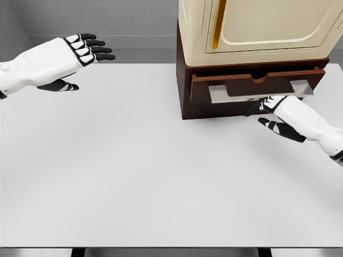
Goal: Put the switch into the drawer with left arm, and close the drawer with right arm
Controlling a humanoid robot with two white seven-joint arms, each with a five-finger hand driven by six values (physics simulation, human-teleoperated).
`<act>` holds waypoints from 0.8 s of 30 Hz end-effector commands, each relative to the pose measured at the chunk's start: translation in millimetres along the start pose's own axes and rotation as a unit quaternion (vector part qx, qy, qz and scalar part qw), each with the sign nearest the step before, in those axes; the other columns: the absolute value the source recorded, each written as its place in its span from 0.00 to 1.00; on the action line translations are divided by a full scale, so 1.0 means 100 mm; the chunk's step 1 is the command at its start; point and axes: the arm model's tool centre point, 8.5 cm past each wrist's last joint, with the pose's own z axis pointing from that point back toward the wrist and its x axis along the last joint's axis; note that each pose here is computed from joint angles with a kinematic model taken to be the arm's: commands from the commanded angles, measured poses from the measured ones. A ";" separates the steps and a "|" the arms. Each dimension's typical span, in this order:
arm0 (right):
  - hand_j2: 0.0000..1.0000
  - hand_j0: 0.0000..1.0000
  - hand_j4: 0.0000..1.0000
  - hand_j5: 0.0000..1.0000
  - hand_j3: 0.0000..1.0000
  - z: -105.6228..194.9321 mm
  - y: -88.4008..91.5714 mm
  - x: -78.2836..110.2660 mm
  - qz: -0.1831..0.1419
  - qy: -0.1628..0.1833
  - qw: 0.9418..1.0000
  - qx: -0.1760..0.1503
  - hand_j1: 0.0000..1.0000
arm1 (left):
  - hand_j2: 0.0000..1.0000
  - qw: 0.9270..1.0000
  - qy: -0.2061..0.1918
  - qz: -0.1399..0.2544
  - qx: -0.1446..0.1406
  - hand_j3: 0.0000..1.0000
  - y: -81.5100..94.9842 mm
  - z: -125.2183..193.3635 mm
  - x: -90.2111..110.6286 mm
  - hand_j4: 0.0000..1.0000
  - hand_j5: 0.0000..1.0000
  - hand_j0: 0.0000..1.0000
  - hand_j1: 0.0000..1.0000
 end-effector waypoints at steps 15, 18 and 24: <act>0.56 0.56 0.56 0.56 0.56 -0.19 0.00 -0.03 -0.002 -0.011 1.000 -0.002 0.56 | 1.00 1.000 0.003 0.001 0.001 1.00 0.01 0.01 -0.02 1.00 1.00 1.00 1.00; 0.56 0.56 0.56 0.56 0.56 -0.21 -0.01 -0.03 -0.002 -0.013 1.000 -0.003 0.56 | 1.00 1.000 0.002 0.001 0.001 1.00 0.00 0.01 -0.01 1.00 1.00 1.00 1.00; 0.56 0.56 0.56 0.56 0.56 -0.33 0.02 -0.05 -0.005 -0.017 1.000 0.002 0.56 | 1.00 1.000 0.002 0.001 0.001 1.00 0.00 0.01 -0.01 1.00 1.00 1.00 1.00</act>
